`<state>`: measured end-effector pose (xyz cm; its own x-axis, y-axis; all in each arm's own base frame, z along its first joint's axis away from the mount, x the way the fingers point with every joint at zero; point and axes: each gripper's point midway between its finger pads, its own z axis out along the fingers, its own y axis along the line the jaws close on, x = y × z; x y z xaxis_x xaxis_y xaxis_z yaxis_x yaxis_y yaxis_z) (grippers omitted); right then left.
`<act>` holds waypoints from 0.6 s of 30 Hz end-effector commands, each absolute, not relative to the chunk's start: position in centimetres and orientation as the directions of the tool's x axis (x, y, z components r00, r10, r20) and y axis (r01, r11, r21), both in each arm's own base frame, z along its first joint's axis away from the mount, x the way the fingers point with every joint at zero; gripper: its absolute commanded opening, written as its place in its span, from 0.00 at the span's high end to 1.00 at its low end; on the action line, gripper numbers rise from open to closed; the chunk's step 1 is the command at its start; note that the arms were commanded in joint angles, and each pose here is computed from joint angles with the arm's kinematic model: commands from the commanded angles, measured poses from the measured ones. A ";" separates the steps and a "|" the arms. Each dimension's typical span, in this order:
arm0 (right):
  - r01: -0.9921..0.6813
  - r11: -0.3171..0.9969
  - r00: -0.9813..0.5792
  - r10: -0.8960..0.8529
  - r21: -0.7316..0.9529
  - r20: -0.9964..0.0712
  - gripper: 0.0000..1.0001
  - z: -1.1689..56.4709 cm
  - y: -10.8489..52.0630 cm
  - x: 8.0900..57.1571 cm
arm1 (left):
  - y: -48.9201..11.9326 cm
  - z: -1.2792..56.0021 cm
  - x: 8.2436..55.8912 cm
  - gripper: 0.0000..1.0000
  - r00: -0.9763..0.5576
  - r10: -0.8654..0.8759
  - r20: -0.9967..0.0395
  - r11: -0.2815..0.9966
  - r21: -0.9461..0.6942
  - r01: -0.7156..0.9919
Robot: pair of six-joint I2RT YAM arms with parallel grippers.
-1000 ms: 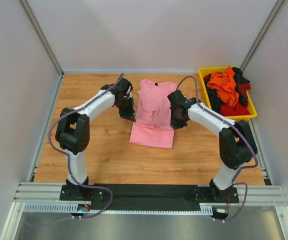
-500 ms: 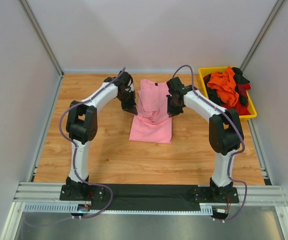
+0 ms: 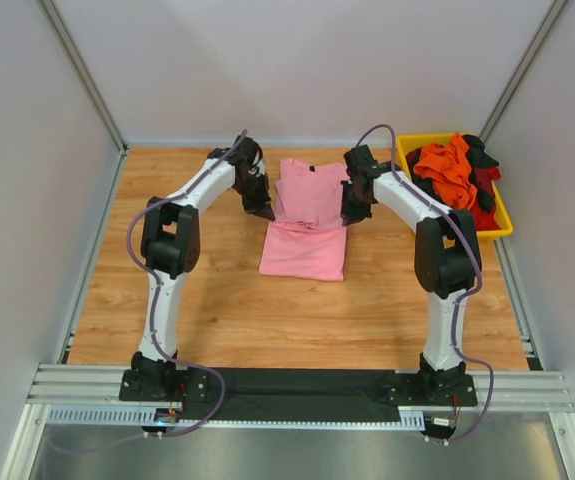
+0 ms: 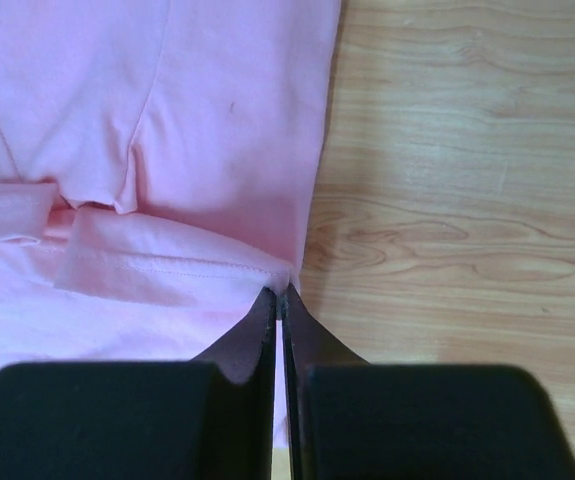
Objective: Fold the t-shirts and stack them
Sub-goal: Fold the tshirt
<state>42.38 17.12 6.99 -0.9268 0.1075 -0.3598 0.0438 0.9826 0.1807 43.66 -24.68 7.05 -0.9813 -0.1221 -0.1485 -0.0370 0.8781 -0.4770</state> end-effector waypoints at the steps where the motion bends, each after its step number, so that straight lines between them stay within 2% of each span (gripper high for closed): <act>1: 0.030 0.975 -0.919 0.113 0.219 -0.378 1.00 7.3 17.3 44.1 | -24.7 7.0 44.7 1.00 -0.980 -0.147 -0.134 0.864 -0.500 -0.061; 13: 0.047 0.963 -0.904 0.153 0.265 -0.398 0.97 7.0 17.6 46.5 | -25.2 7.7 46.5 1.00 -0.972 -0.160 -0.174 0.836 -0.548 -0.040; 14: 0.046 0.963 -0.905 0.153 0.265 -0.398 0.95 7.1 17.6 46.7 | -25.0 8.0 46.8 0.99 -0.970 -0.162 -0.183 0.834 -0.551 -0.036; 16: 0.046 0.962 -0.897 0.158 0.268 -0.413 0.91 7.8 17.5 47.1 | -24.9 9.1 47.3 0.89 -0.963 -0.166 -0.212 0.826 -0.564 -0.018; 18: 0.048 0.962 -0.882 0.167 0.269 -0.440 0.82 9.1 17.3 47.4 | -24.6 10.9 47.9 0.80 -0.952 -0.170 -0.255 0.820 -0.573 0.007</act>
<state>45.28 17.21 6.16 -0.9225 0.1495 -0.3559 0.0638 0.9683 0.2415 45.85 -24.77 6.37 -0.9777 -0.1438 -0.1529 -0.0433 0.8510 -0.5235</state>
